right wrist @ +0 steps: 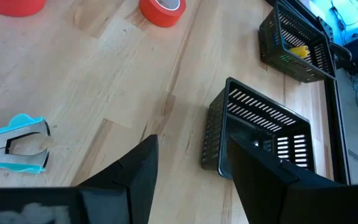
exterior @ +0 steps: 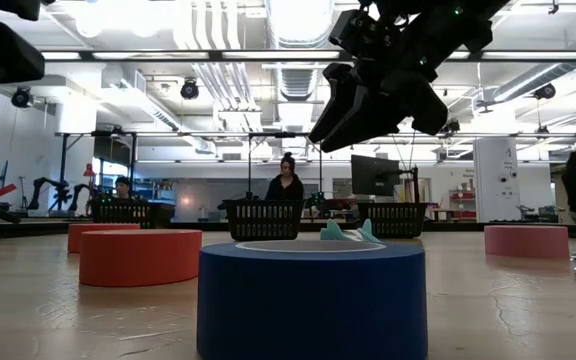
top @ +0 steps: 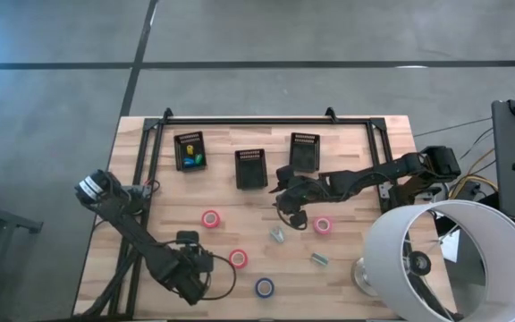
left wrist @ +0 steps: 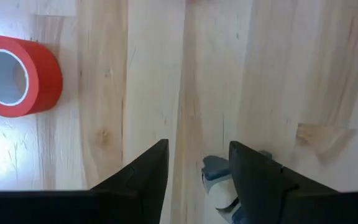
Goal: Pick and place Stapler, Stapler remover, tape
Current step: Put the black staple remover into the middle black bin
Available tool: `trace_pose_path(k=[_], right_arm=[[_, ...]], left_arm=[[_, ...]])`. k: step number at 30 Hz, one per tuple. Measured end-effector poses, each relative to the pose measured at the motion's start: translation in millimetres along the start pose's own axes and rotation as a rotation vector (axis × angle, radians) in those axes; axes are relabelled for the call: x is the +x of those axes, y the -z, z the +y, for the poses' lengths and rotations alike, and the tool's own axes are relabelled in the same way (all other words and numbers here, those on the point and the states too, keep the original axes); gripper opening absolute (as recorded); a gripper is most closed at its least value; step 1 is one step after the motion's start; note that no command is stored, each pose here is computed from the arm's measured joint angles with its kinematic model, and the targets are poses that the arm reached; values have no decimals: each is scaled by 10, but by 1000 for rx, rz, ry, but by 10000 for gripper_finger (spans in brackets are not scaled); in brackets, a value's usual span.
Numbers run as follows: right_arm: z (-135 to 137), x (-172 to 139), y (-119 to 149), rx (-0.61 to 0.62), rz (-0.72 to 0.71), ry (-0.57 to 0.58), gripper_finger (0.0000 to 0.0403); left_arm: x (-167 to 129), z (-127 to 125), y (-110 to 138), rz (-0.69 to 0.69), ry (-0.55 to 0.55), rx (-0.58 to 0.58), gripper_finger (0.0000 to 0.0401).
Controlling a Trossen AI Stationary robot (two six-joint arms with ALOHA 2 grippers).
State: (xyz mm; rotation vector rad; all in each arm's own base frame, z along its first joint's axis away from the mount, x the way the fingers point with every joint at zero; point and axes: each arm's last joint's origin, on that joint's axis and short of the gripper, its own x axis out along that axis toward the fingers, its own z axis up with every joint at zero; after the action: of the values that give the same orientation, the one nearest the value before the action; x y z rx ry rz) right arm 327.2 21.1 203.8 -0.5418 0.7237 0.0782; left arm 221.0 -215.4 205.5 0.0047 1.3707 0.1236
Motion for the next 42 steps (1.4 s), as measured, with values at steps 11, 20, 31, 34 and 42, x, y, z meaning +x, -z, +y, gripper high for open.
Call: trace_pose_path(k=[11,20,31,34,42], right_arm=[[1,1,2,-1,1,0,187],[1,1,2,-1,1,0,187],[1,1,1,-1,1,0,187],[1,1,2,-1,1,0,187],[2,2,3,-1,1,0,187]], left_arm=[[-2,-14,19,55,48,27,172],[-4,-24,31,84,72,11,172],[0,-65,102,200,156,-22,172],[17,-75,117,208,154,-20,172],[108,-143,89,197,170,-16,172]])
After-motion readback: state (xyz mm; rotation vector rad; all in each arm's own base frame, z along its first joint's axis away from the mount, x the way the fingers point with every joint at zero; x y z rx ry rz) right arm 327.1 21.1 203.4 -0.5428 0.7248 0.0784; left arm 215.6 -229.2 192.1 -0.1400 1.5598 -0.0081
